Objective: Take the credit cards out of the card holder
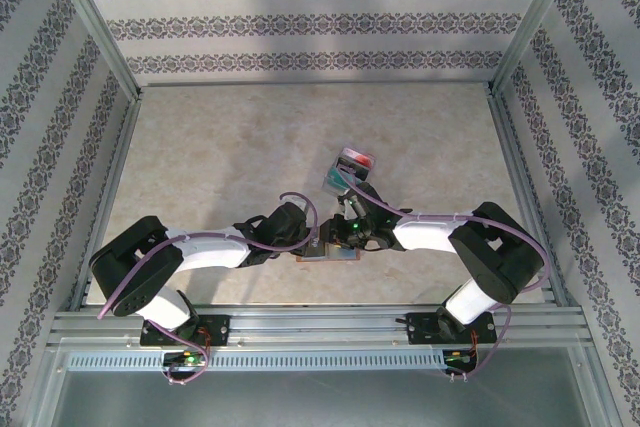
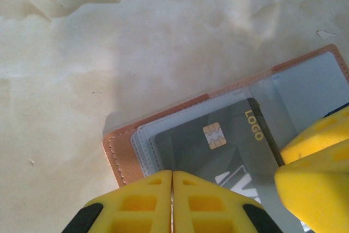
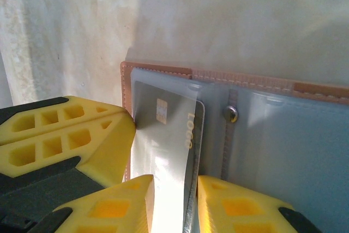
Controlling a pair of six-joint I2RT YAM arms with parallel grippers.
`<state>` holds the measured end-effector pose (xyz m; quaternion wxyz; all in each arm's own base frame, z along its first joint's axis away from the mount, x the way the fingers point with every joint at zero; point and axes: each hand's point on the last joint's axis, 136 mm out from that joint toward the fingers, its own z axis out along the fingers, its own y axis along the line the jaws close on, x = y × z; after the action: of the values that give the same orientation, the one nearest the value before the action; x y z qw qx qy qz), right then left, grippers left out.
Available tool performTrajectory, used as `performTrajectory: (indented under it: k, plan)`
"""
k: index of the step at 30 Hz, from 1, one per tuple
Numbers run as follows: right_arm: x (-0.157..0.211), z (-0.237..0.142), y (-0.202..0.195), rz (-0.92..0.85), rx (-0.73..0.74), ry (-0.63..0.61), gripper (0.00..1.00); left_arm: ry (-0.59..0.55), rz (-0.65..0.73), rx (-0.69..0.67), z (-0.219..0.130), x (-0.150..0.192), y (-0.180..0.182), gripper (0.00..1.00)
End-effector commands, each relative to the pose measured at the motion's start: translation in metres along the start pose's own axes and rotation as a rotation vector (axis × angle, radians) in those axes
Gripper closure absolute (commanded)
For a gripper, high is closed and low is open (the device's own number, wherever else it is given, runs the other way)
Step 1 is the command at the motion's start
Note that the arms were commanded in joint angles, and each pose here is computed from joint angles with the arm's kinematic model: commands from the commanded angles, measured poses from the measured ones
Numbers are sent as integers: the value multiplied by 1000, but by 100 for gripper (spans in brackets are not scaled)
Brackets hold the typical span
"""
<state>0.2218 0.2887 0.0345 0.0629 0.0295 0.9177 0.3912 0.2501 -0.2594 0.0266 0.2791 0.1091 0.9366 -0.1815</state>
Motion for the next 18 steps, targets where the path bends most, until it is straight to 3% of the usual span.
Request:
performTrajectory:
  k: [1,18]
  plan:
    - [-15,-7,19,-50,-38,-48,74,83,11,3,4,22,0,92]
    - [-17,-11,25,-51,-61,-60,76,81,10,2,3,22,0,92]
